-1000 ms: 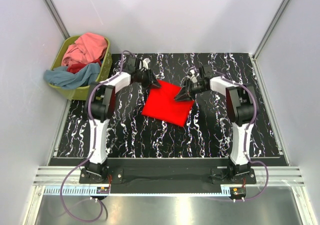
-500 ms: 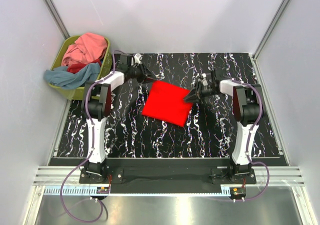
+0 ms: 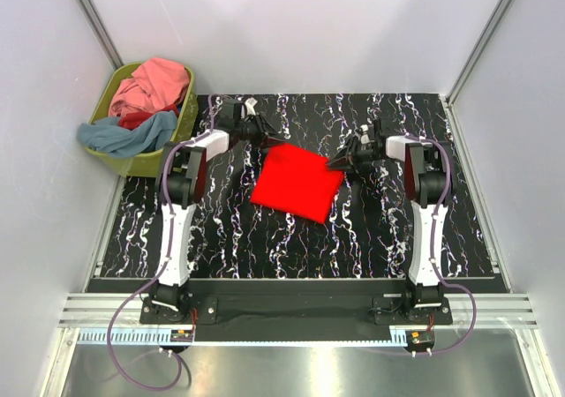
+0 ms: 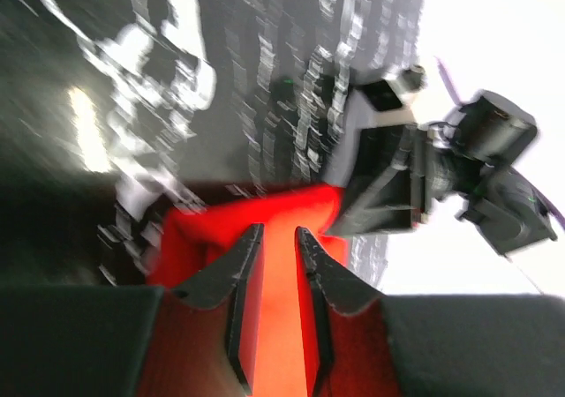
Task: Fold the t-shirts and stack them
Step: Fold the tshirt
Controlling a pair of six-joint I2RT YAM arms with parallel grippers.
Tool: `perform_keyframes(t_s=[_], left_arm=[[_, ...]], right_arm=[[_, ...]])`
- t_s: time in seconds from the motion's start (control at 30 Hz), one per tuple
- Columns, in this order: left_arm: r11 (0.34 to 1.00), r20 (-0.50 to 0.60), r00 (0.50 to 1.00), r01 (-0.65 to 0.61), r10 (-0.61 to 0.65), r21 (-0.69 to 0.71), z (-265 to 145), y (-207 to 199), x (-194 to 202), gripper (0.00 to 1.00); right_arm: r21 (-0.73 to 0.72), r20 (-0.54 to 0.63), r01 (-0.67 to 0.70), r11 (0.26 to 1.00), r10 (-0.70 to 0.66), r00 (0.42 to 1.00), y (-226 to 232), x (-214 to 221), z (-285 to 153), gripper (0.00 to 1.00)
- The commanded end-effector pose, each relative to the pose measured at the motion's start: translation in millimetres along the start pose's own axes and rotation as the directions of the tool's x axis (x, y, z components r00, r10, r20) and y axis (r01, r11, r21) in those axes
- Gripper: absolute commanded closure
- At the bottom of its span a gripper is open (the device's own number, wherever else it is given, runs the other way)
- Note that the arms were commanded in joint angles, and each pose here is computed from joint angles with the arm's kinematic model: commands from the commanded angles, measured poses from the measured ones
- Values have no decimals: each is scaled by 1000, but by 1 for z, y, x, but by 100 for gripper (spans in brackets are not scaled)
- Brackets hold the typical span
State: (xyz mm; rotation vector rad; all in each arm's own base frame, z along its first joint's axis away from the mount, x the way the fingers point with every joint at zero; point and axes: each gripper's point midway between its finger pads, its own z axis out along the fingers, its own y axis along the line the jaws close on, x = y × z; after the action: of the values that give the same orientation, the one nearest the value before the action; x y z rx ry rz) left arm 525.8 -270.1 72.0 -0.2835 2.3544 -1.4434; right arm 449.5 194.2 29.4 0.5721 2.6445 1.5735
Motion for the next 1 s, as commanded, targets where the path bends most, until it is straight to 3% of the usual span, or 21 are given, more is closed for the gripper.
perform_keyframes(t_s=[0.0,0.13,0.2,0.4,0.57,0.87,0.97], left_arm=[[998,21,998,-50,51,-27,7,12,-23,76],[988,40,989,-138,141,-72,-12,-11,-38,76],[977,72,976,-203,207,-65,-34,-43,-38,73],[958,57,961,-265,272,-111,-72,-69,12,71],[969,-55,976,-218,213,-119,-61,-38,61,73],[951,-142,980,-175,142,-256,-45,54,65,76],[936,-139,971,-226,195,-268,-58,45,62,77]], right_arm=[[0,75,-4,1000,4,997,1,-27,-13,71],[19,110,33,999,-35,993,21,-29,-37,71],[35,113,88,995,-92,989,39,-21,-47,71],[95,36,202,975,-206,978,73,39,-47,67],[92,-82,267,959,-260,962,81,89,-6,65],[128,-205,217,968,-188,960,13,130,11,64],[156,-213,220,963,-185,960,-2,146,1,64]])
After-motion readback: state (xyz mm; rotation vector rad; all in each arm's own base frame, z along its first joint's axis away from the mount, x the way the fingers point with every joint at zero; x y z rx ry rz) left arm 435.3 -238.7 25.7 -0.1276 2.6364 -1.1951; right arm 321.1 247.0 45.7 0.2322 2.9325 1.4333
